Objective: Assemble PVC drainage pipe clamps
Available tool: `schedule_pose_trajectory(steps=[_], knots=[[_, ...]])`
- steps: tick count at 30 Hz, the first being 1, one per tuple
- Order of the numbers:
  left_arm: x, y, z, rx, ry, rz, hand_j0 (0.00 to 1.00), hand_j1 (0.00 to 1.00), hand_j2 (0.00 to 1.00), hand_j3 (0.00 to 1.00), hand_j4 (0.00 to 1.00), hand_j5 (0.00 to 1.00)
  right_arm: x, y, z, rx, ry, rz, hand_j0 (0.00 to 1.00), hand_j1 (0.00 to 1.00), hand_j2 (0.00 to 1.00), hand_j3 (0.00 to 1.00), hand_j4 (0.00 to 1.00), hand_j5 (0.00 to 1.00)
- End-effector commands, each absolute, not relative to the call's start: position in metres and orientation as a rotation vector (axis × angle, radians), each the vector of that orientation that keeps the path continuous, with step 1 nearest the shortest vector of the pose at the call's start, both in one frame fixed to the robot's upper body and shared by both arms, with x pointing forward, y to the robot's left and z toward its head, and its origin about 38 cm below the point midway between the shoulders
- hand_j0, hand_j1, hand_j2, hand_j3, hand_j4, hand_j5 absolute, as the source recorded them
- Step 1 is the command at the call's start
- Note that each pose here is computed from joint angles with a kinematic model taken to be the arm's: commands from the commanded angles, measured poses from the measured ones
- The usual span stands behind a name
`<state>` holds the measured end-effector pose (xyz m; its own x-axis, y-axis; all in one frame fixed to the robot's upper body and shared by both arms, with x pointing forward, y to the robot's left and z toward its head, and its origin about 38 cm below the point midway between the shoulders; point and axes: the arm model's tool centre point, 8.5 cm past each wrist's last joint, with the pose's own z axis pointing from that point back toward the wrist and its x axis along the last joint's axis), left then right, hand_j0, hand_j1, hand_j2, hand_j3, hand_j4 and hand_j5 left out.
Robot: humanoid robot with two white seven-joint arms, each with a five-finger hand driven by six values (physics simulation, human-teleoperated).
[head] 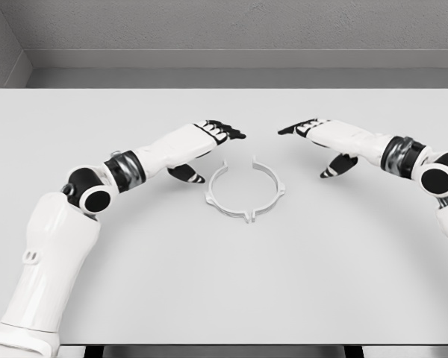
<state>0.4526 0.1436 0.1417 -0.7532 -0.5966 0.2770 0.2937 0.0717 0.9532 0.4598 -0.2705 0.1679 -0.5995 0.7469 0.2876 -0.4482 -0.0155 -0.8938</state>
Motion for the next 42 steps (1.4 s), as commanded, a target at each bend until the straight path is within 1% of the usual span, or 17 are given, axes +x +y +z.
schedule_pose_trajectory(steps=[1, 14, 23, 25, 28, 37, 42], knots=[[0.452, 0.139, 0.142, 0.29, -1.716, -1.745, 1.0, 1.0, 1.0, 1.0, 1.0, 1.0, 0.458, -0.271, 0.166, -0.327, -1.38, 1.755, 1.0, 1.0, 1.0, 1.0, 1.0, 1.0], [0.45, 0.124, 0.143, 0.265, -1.741, -1.746, 1.0, 1.0, 1.0, 1.0, 1.0, 1.0, 0.458, -0.272, 0.166, -0.328, -1.382, 1.754, 1.0, 1.0, 1.0, 1.0, 1.0, 1.0], [0.456, 0.142, 0.146, 0.305, -1.716, -1.745, 1.0, 1.0, 1.0, 1.0, 1.0, 1.0, 0.459, -0.272, 0.166, -0.331, -1.379, 1.755, 1.0, 1.0, 1.0, 1.0, 1.0, 1.0], [0.457, 0.155, 0.143, 0.325, -1.683, -1.76, 1.0, 1.0, 1.0, 1.0, 1.0, 1.0, 0.459, -0.272, 0.166, -0.331, -1.379, 1.755, 1.0, 1.0, 1.0, 1.0, 1.0, 1.0], [0.457, 0.156, 0.139, 0.32, -1.671, -1.761, 1.0, 1.0, 1.0, 1.0, 1.0, 1.0, 0.458, -0.272, 0.166, -0.328, -1.381, 1.753, 1.0, 1.0, 1.0, 1.0, 1.0, 1.0], [0.456, 0.15, 0.127, 0.281, -1.647, -1.765, 1.0, 1.0, 1.0, 1.0, 1.0, 1.0, 0.458, -0.272, 0.166, -0.327, -1.38, 1.754, 1.0, 1.0, 1.0, 1.0, 1.0, 1.0], [0.455, 0.138, 0.126, 0.27, -1.657, -1.774, 1.0, 1.0, 1.0, 1.0, 1.0, 1.0, 0.459, -0.273, 0.166, -0.335, -1.374, 1.754, 1.0, 1.0, 1.0, 1.0, 1.0, 1.0]])
